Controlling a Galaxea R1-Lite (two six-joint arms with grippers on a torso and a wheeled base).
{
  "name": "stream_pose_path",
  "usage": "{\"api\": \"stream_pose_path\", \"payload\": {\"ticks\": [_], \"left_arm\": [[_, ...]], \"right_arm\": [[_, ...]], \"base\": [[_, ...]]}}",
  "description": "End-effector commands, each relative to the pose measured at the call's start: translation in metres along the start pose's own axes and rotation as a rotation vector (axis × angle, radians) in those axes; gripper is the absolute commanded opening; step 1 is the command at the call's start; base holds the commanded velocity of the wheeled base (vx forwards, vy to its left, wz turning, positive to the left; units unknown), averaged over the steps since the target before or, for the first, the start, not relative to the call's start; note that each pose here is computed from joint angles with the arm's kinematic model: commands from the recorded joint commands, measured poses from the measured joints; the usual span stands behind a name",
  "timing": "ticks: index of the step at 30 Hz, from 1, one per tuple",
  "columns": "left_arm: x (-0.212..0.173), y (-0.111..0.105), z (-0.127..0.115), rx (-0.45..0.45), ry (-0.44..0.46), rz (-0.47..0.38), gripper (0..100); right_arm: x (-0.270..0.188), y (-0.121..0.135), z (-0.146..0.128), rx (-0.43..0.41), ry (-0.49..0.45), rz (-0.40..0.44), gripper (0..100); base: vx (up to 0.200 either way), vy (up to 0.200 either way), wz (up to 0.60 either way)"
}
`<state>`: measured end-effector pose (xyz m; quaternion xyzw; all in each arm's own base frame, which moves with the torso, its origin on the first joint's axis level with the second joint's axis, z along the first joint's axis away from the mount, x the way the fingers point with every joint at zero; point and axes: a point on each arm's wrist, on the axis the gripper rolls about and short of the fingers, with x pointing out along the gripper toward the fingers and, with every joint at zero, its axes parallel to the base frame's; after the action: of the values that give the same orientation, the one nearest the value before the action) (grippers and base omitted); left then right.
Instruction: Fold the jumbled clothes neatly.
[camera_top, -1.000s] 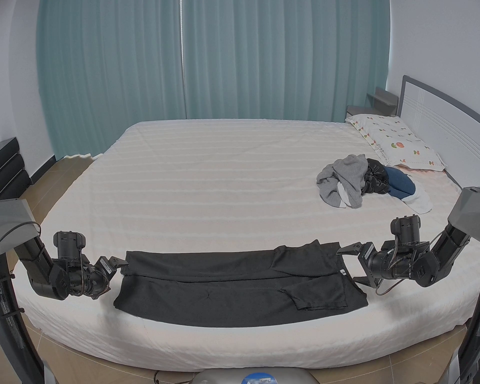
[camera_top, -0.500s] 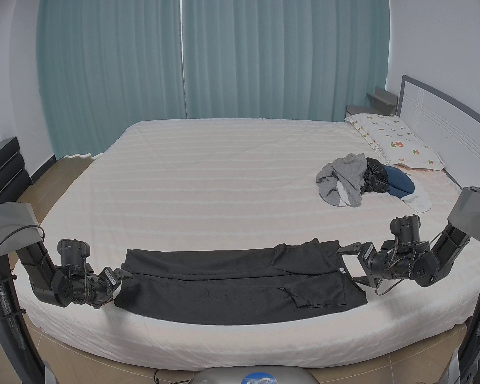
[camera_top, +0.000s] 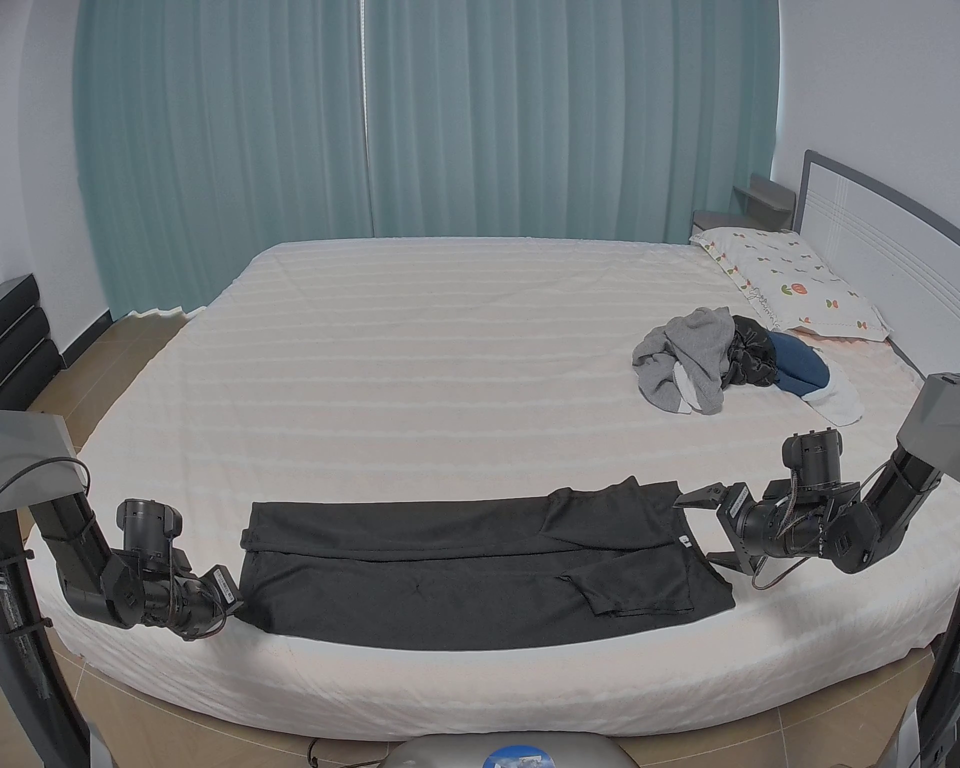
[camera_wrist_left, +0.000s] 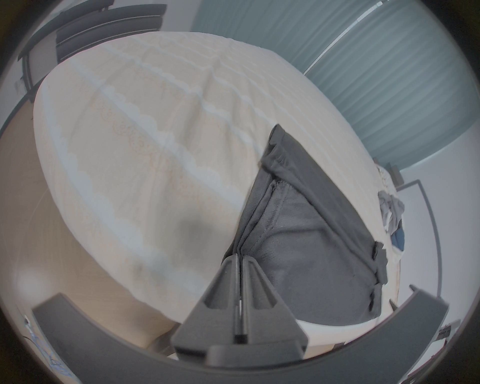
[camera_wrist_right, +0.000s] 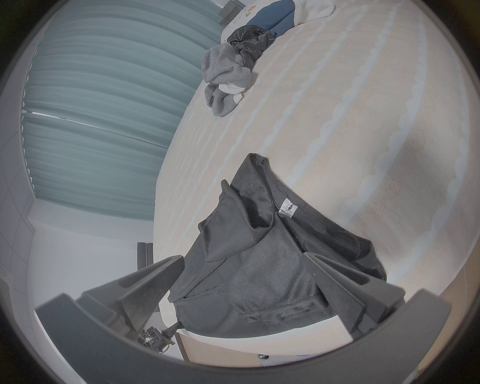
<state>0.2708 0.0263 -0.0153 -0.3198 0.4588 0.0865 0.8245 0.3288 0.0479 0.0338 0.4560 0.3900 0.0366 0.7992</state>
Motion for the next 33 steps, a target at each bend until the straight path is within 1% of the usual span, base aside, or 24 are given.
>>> {"api": "stream_pose_path", "payload": {"ticks": [1, 3, 8, 9, 12, 15, 18, 19, 20, 27, 29, 30, 31, 33], "left_arm": [[-0.002, 0.001, 0.002, 0.003, -0.019, 0.020, 0], [-0.003, 0.003, 0.005, 0.000, -0.035, 0.034, 0], [-0.002, 0.004, 0.003, 0.004, -0.028, 0.038, 0], [-0.003, 0.004, 0.002, 0.015, -0.022, 0.041, 100], [-0.003, 0.005, 0.001, 0.024, -0.020, 0.043, 100], [-0.006, 0.003, 0.007, 0.017, -0.046, 0.033, 100], [-0.013, 0.003, 0.018, 0.001, -0.092, 0.011, 100], [-0.014, 0.003, 0.019, 0.001, -0.095, 0.010, 100], [-0.018, 0.002, 0.027, -0.005, -0.124, -0.010, 100], [-0.016, -0.013, 0.048, 0.025, -0.163, -0.106, 100], [-0.016, -0.016, 0.051, 0.029, -0.171, -0.114, 100], [-0.008, -0.021, 0.054, 0.048, -0.164, -0.118, 100], [-0.007, -0.021, 0.055, 0.049, -0.163, -0.119, 100], [0.004, -0.028, 0.063, 0.065, -0.163, -0.129, 100]], "right_arm": [[0.000, 0.000, 0.000, 0.000, 0.000, 0.001, 100], [0.000, 0.000, 0.000, 0.000, 0.000, 0.001, 100], [0.000, 0.000, 0.000, 0.000, 0.000, 0.001, 100], [0.000, 0.000, 0.000, -0.001, -0.001, 0.002, 100], [0.000, 0.000, 0.000, -0.001, -0.001, 0.002, 100], [0.000, 0.000, 0.000, -0.001, -0.001, 0.002, 100], [0.000, 0.001, 0.000, -0.001, -0.001, 0.003, 100], [0.000, 0.001, 0.000, -0.001, -0.001, 0.003, 100], [0.000, 0.001, 0.000, -0.001, -0.001, 0.003, 100], [-0.001, 0.002, 0.001, -0.004, -0.003, 0.006, 100], [-0.001, 0.002, 0.001, -0.004, -0.004, 0.005, 100], [-0.002, 0.001, 0.002, -0.002, -0.009, 0.005, 100], [-0.002, 0.001, 0.002, -0.002, -0.009, 0.005, 100], [-0.004, 0.000, 0.007, 0.004, -0.024, 0.007, 100]], "base": [[0.000, 0.000, 0.00], [0.000, 0.000, 0.00], [0.000, 0.000, 0.00], [0.000, 0.000, 0.00], [0.000, 0.000, 0.00], [0.000, 0.000, 0.00], [0.000, 0.000, 0.00], [0.000, 0.000, 0.00], [0.000, 0.000, 0.00], [0.000, 0.000, 0.00], [0.000, 0.000, 0.00], [0.000, 0.000, 0.00], [0.000, 0.000, 0.00], [0.000, 0.000, 0.00]]}}
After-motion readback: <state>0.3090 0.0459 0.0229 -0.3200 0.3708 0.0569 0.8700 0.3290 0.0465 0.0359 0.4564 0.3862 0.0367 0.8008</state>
